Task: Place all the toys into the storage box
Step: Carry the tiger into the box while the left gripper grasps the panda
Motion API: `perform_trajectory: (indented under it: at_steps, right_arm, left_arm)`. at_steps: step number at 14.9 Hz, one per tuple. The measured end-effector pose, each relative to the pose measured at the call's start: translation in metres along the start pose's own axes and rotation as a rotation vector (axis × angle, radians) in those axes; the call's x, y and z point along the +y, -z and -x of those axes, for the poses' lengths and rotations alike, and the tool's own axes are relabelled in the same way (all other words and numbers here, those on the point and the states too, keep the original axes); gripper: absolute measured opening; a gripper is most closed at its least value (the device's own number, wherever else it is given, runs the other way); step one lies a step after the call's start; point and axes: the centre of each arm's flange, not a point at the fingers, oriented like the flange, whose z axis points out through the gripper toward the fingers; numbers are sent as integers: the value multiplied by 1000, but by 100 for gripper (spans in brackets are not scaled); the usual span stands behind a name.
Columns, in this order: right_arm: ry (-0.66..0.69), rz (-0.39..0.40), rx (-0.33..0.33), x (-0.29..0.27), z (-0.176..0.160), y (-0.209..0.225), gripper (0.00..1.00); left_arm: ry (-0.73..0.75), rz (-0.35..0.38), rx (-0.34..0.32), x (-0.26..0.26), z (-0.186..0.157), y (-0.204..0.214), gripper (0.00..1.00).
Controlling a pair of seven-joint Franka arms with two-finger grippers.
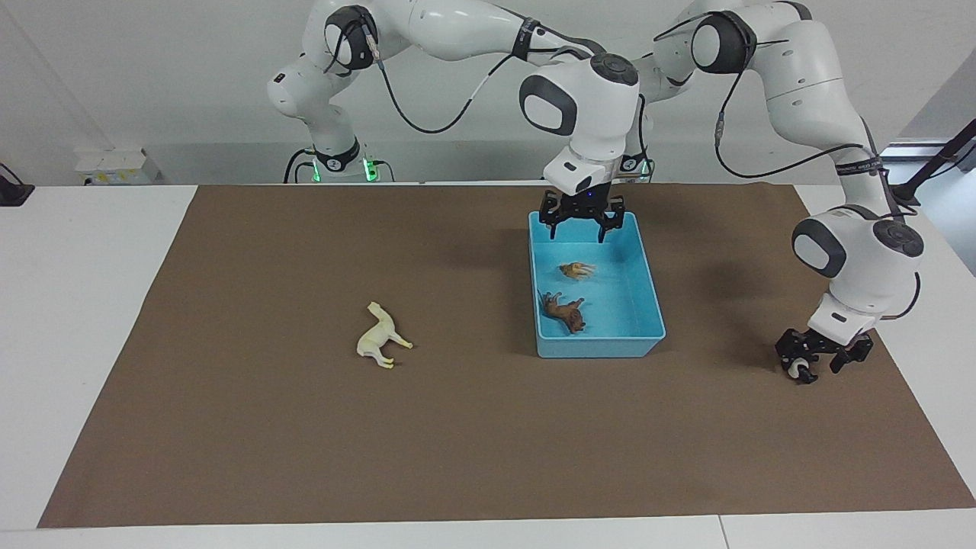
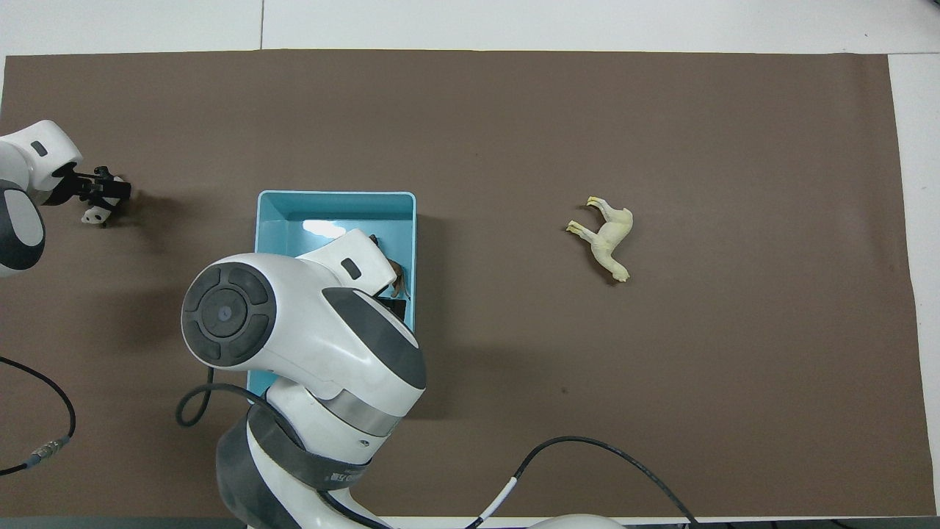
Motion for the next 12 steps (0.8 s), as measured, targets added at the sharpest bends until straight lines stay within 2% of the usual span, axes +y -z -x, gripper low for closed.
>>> perform_trajectory:
  at_steps: [3,6,10,12]
  right_arm:
    - [-65,55,-18,42,-42,10,100]
    - [-173,106,-24,120,-122,8,100]
    - [-353,124,-38,252,-227,-21,100]
    - [-392,129,-54,302,-251,-47,100]
  left_arm:
    - [2,0,-3,2,9,-10,100]
    - [0,-5,13,6,12,-15,97]
    - [28,-10,20,4,11,-9,53]
    - [53,-6,16,6,10,-9,53]
